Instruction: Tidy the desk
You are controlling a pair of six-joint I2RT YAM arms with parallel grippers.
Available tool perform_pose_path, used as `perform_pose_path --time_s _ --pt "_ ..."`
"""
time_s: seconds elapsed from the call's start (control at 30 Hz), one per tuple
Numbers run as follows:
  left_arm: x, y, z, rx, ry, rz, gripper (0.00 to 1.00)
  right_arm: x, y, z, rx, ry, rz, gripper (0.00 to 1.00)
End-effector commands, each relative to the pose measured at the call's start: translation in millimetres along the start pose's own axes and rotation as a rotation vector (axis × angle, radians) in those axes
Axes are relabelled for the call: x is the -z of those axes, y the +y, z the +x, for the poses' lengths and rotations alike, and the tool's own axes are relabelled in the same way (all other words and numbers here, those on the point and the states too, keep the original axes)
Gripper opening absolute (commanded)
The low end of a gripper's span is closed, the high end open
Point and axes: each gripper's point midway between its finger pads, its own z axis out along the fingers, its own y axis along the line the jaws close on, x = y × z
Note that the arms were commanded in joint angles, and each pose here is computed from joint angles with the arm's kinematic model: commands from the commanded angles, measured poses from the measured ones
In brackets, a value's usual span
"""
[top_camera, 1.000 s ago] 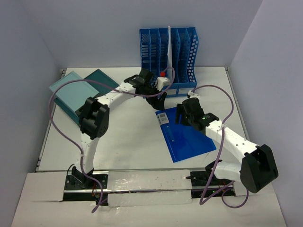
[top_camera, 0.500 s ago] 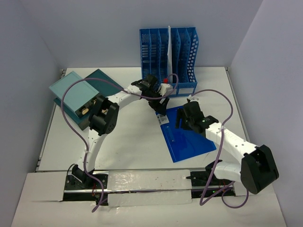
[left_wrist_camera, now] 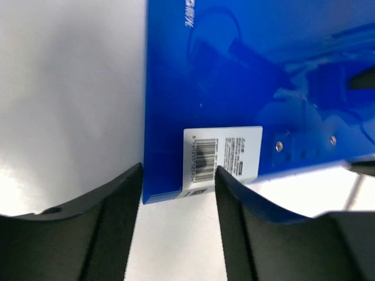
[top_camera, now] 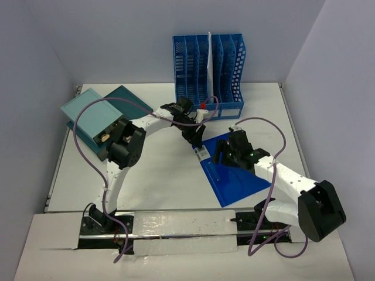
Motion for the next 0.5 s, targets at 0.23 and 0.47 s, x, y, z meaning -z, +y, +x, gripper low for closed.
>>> perform_pose_path --time_s 0.23,0.47 --pt "3 -39 43 0.115 0.115 0.180 0.54 -27 0 42 -0.139 0.096 -0.049 0.74" --pt "8 -58 57 0.152 0.142 0.273 0.53 -41 -3 64 -0.147 0.170 -0.063 0.74"
